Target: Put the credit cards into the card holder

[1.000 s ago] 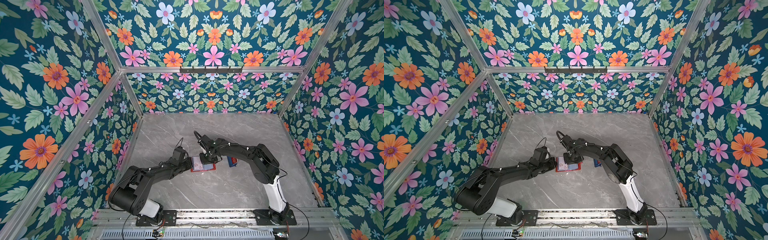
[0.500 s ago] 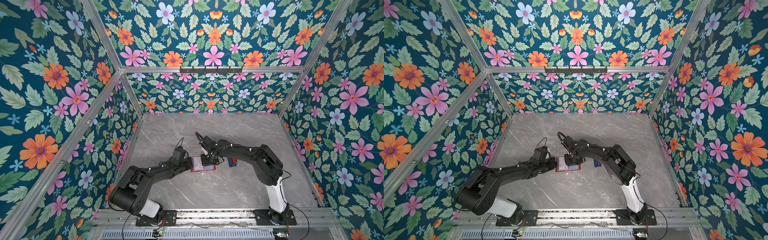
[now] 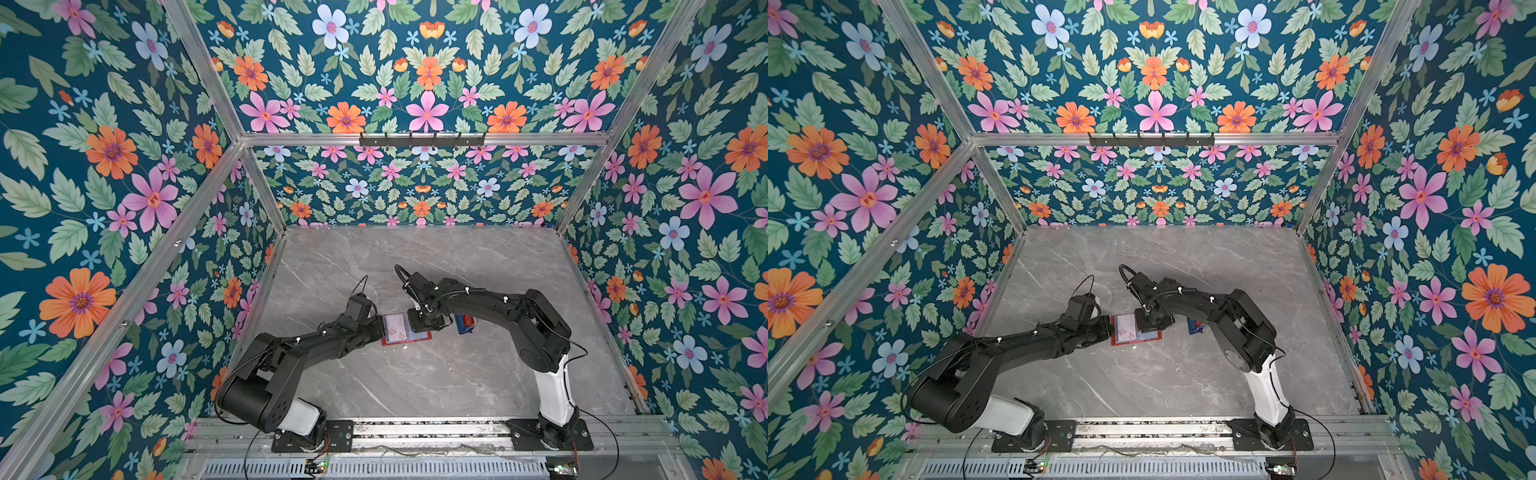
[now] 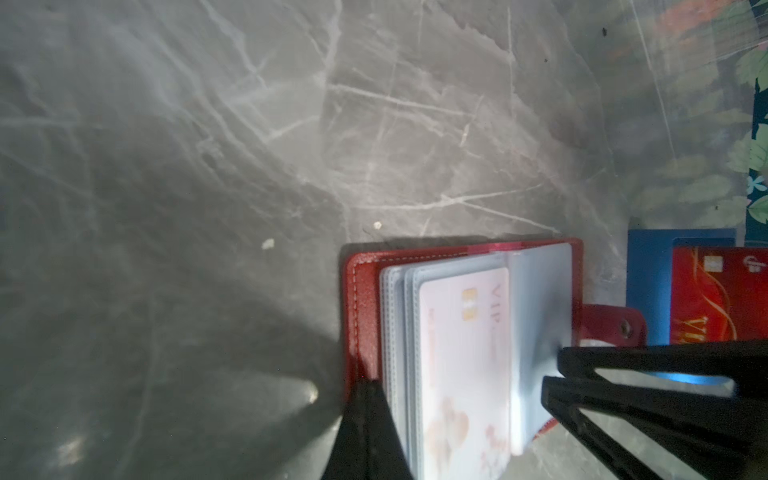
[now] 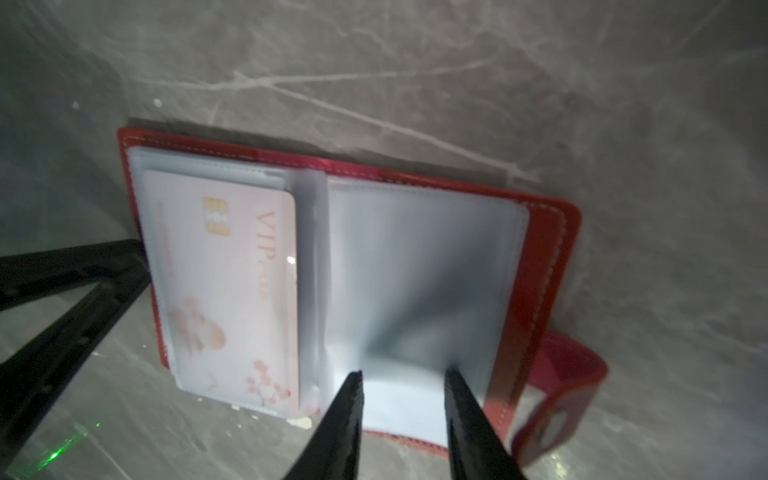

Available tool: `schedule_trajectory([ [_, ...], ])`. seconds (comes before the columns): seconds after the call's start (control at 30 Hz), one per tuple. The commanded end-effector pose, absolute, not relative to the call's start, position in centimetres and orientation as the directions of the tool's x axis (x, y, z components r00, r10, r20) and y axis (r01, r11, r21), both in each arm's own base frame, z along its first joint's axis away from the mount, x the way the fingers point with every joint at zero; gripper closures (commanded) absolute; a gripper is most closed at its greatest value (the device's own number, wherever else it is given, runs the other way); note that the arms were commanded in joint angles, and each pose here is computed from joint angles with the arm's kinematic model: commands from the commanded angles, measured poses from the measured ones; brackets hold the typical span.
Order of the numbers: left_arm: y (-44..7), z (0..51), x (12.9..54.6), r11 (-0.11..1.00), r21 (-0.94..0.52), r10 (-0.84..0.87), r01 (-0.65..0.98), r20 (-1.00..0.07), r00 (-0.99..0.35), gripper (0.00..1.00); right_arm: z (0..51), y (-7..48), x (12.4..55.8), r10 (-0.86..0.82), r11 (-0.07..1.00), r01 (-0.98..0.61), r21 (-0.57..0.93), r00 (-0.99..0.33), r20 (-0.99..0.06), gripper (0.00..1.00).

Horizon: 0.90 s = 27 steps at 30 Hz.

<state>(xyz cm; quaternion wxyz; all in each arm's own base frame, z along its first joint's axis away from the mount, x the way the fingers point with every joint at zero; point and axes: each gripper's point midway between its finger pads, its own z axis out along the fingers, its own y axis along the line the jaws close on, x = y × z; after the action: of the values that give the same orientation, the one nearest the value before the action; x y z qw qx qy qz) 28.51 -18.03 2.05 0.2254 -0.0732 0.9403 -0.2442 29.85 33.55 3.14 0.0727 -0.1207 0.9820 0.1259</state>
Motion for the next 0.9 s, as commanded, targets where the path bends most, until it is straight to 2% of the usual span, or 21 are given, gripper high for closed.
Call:
schedule_trajectory([
  [0.0, -16.9, 0.4, 26.7, 0.900, -0.432, -0.215, -0.057, -0.326, -0.920, 0.94, 3.1, 33.7, 29.3, -0.248, 0.934, -0.278, 0.226, -0.957, -0.154, 0.63],
  [0.43, -17.0, 0.3, 26.6, 0.903, -0.426, -0.206, -0.052, -0.325, -0.923, 0.94, 1.7, 34.5, 28.9, -0.290, 0.932, -0.304, 0.199, -0.952, -0.097, 0.61],
  [0.63, -17.0, 0.2, 26.6, 0.903, -0.425, -0.207, -0.053, -0.323, -0.923, 0.94, 1.6, 35.1, 28.7, -0.303, 0.924, -0.314, 0.218, -0.949, -0.084, 0.56],
  [0.87, -16.9, 0.9, 26.9, 0.907, -0.420, -0.204, -0.045, -0.343, -0.917, 0.91, 3.0, 35.0, 28.9, -0.276, 0.920, -0.301, 0.249, -0.952, -0.132, 0.54],
])
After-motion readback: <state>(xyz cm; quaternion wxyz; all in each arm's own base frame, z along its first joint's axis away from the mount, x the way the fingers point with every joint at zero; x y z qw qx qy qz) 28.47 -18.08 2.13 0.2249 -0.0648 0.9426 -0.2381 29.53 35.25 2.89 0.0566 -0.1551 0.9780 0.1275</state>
